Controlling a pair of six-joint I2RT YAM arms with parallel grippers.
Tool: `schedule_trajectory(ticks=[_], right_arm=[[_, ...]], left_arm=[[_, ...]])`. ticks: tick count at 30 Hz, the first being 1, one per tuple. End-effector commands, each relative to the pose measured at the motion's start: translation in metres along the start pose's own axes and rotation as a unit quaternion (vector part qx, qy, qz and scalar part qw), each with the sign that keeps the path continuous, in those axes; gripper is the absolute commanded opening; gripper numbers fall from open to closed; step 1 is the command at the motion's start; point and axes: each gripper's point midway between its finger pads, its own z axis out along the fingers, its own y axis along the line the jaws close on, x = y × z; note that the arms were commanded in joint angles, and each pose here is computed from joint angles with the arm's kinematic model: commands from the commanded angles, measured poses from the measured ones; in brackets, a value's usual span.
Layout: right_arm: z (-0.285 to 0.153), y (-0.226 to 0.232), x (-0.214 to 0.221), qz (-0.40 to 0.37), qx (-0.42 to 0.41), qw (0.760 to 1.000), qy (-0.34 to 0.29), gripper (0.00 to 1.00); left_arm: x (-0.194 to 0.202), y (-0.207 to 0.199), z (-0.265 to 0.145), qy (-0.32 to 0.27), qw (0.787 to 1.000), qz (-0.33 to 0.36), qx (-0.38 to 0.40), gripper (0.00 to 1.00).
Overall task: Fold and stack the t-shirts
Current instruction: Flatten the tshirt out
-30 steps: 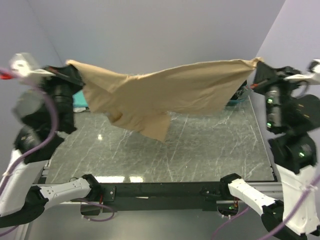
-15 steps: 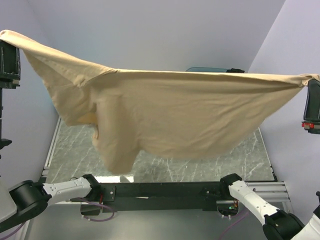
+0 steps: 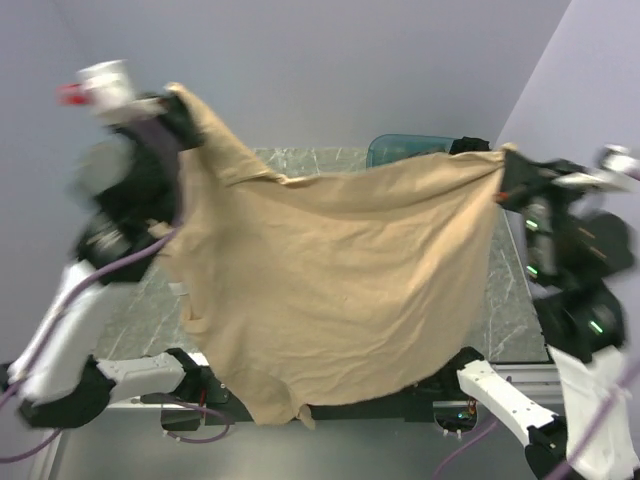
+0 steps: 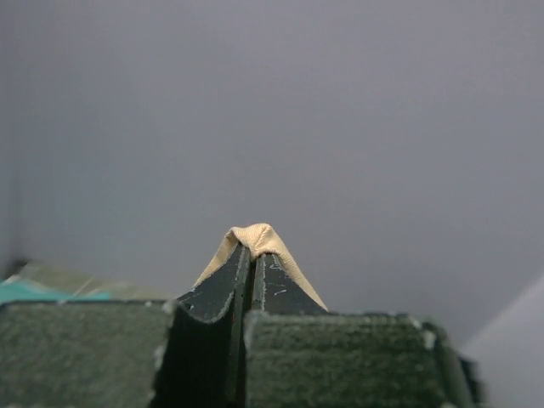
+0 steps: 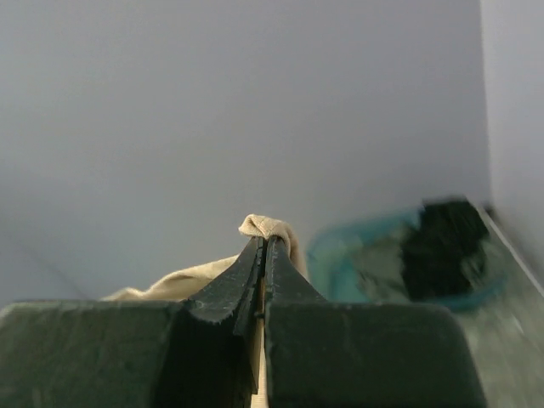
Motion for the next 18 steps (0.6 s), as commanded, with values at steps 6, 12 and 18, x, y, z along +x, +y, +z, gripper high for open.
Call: schedule_trajectory(ticks=[6,12,18], right_arm=[[0.082,-0.091,0.246,-0.022,0.177,0.965,0.191,0.00],[0.107,-0.136,0.374,-0.016,0.201,0.926,0.318,0.00],[0.128,-0.158,0.431,-0.046,0.223,0.895,0.383,0.00]], left_arm=[[0.300,0.060,0.092,0.215,0.970,0.094,-0.062,0.01],[0.453,0.103,0.094,0.329,0.936,0.106,-0.070,0.01],[0.512,0.134,0.102,0.371,0.914,0.123,-0.107,0.01]])
